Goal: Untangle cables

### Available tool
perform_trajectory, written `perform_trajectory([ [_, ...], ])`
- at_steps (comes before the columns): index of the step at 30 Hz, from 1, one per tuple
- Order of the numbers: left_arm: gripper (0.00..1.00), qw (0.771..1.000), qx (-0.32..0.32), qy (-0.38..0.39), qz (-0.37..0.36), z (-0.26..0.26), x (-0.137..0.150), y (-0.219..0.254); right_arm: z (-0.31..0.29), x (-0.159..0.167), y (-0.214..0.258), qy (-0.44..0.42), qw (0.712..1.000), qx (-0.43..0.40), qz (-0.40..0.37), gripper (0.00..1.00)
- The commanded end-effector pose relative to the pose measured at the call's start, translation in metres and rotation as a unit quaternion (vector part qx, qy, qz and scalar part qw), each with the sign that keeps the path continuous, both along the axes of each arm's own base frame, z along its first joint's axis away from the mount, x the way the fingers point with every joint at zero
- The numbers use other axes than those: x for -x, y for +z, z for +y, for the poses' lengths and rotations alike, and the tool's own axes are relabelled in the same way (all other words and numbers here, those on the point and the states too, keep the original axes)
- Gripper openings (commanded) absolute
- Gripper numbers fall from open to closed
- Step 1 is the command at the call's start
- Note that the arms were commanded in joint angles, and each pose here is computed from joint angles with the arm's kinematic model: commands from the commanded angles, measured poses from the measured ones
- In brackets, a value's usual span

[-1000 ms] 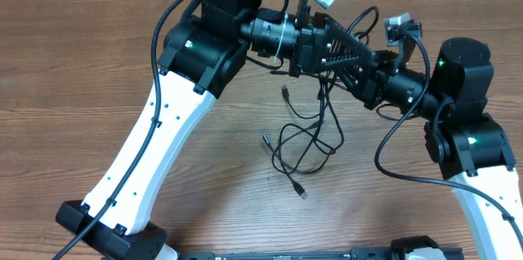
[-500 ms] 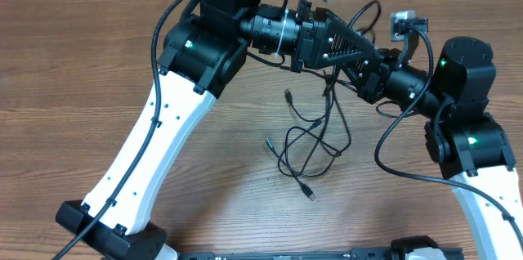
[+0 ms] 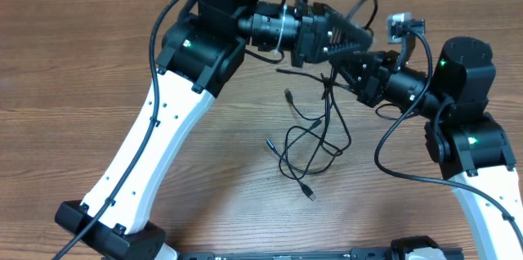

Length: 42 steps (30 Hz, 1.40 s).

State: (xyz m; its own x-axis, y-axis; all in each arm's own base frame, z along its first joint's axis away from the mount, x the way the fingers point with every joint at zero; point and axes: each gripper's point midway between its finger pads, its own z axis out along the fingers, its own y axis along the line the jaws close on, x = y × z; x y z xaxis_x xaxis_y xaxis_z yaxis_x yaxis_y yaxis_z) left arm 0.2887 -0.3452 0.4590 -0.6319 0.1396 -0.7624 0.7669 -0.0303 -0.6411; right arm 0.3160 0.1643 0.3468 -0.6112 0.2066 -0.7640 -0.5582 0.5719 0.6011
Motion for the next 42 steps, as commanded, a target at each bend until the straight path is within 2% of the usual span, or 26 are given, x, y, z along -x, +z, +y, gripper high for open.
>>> perform_trajectory([
  [1, 0.04, 0.993, -0.024, 0.119, 0.006, 0.025, -0.051, -0.008, 0.013, 0.030, 0.021, 0.079, 0.995, 0.000, -0.059, 0.04],
  [5, 0.04, 0.962, -0.076, 0.262, 0.032, 0.063, -0.104, -0.034, 0.023, 0.065, 0.039, 0.160, 0.979, -0.005, -0.123, 0.04],
  [6, 0.04, 0.944, -0.102, 0.311, 0.046, 0.080, -0.119, -0.047, 0.023, 0.076, 0.046, 0.171, 0.976, -0.007, -0.138, 0.04],
  [7, 0.04, 0.937, -0.112, 0.327, 0.051, 0.085, -0.123, -0.052, 0.023, 0.078, 0.048, 0.171, 0.975, -0.007, -0.142, 0.04],
  [10, 0.04, 0.895, -0.181, 0.397, 0.089, 0.117, -0.134, -0.087, 0.020, 0.096, 0.064, 0.170, 0.969, -0.005, -0.177, 0.04],
  [14, 0.04, 0.849, -0.251, 0.449, 0.116, 0.143, -0.133, -0.118, 0.018, 0.113, 0.077, 0.169, 0.964, -0.004, -0.206, 0.04],
  [16, 0.04, 0.834, -0.274, 0.462, 0.125, 0.152, -0.131, -0.127, 0.017, 0.119, 0.080, 0.169, 0.962, -0.004, -0.212, 0.04],
  [22, 0.04, 0.835, -0.281, 0.453, 0.135, 0.151, -0.125, -0.132, 0.016, 0.116, 0.074, 0.156, 0.968, 0.000, -0.196, 0.04],
  [24, 0.04, 0.852, -0.275, 0.426, 0.130, 0.143, -0.121, -0.129, 0.010, 0.104, 0.065, 0.117, 0.978, 0.013, -0.173, 0.04],
  [29, 0.04, 0.898, -0.250, 0.346, 0.106, 0.120, -0.105, -0.119, -0.005, 0.078, 0.040, 0.040, 0.992, 0.045, -0.114, 0.55],
  [31, 0.04, 0.907, -0.240, 0.328, 0.111, 0.114, -0.100, -0.116, -0.008, 0.071, 0.034, 0.023, 0.993, 0.053, -0.104, 0.63],
  [33, 0.04, 0.920, -0.225, 0.299, 0.119, 0.106, -0.092, -0.111, -0.011, 0.061, 0.028, 0.008, 0.994, 0.061, -0.094, 0.78],
  [36, 0.04, 0.935, -0.210, 0.261, 0.117, 0.094, -0.080, -0.106, -0.012, 0.049, 0.018, 0.003, 0.994, 0.075, -0.086, 0.83],
  [42, 0.04, 0.970, -0.175, 0.159, 0.063, 0.059, -0.049, -0.089, -0.004, 0.023, -0.017, 0.025, 0.997, 0.074, -0.022, 0.84],
])
